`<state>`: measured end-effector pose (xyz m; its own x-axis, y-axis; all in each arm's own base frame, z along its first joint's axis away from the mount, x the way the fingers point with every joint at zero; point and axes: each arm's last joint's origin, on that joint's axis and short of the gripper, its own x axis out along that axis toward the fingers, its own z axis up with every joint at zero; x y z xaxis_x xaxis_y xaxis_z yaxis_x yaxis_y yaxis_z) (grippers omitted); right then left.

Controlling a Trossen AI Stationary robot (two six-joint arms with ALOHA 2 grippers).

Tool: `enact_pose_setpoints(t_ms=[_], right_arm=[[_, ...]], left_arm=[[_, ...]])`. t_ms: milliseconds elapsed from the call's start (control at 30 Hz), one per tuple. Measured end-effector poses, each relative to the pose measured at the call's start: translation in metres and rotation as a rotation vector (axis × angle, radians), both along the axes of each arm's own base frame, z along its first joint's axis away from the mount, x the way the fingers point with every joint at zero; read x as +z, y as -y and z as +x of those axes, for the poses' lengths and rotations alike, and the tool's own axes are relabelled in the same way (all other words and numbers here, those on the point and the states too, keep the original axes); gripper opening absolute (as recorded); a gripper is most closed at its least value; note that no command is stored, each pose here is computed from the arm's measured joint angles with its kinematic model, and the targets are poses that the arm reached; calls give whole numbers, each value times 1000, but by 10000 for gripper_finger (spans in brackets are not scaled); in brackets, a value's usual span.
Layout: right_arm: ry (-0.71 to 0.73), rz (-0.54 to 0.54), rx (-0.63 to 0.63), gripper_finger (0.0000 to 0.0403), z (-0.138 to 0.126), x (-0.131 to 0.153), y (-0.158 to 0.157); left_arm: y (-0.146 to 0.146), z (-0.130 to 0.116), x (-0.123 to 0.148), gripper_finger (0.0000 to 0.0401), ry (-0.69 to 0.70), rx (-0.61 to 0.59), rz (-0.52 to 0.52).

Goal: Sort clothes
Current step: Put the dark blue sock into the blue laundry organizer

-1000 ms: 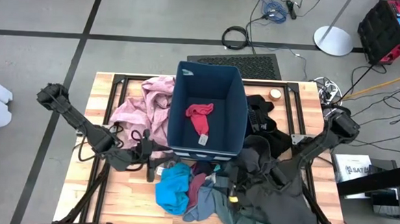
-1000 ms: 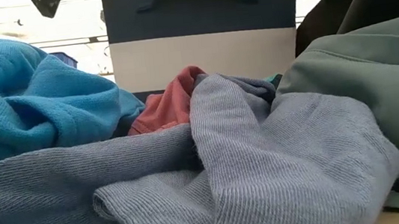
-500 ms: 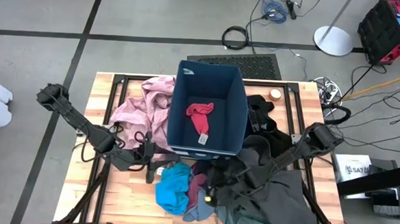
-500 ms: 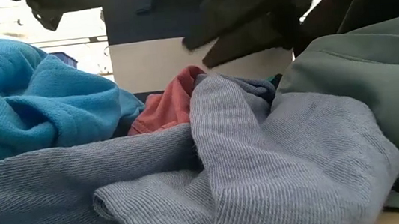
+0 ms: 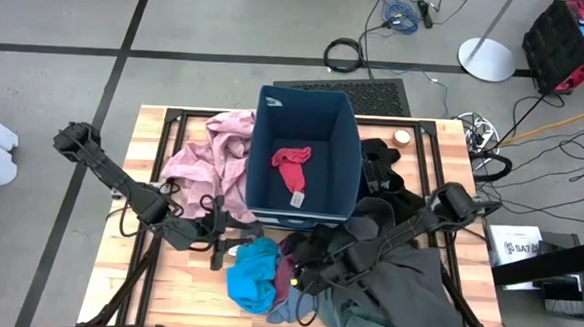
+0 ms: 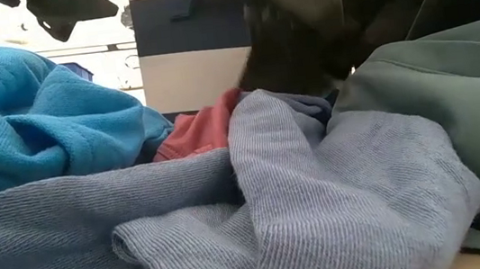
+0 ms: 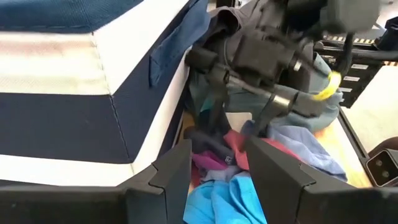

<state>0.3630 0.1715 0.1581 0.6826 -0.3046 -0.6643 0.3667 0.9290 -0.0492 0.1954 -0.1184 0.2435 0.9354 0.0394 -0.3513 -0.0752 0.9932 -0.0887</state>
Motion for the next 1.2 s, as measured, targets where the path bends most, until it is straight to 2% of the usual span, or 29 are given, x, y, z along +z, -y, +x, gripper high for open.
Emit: enact_pose_setpoints(t_ms=[200, 400, 633, 767, 900, 1200], right_arm=[[-30, 98, 95, 224, 2, -8, -9], [-76, 146, 159, 224, -14, 0, -27], [-49, 134, 195, 224, -22, 24, -27], [-18, 81, 176, 224, -24, 35, -23], [-43, -4, 28, 224, -27, 28, -11], [-102, -32, 57, 223, -15, 4, -6]], left_arm=[[0, 0, 0, 164, 0, 1, 1], [0, 0, 0, 164, 1, 4, 5], [-1, 0, 0, 164, 1, 7, 5], [0, 0, 0, 164, 2, 7, 4], [0, 0, 0, 164, 2, 8, 2], [-1, 0, 0, 164, 4, 13, 4]])
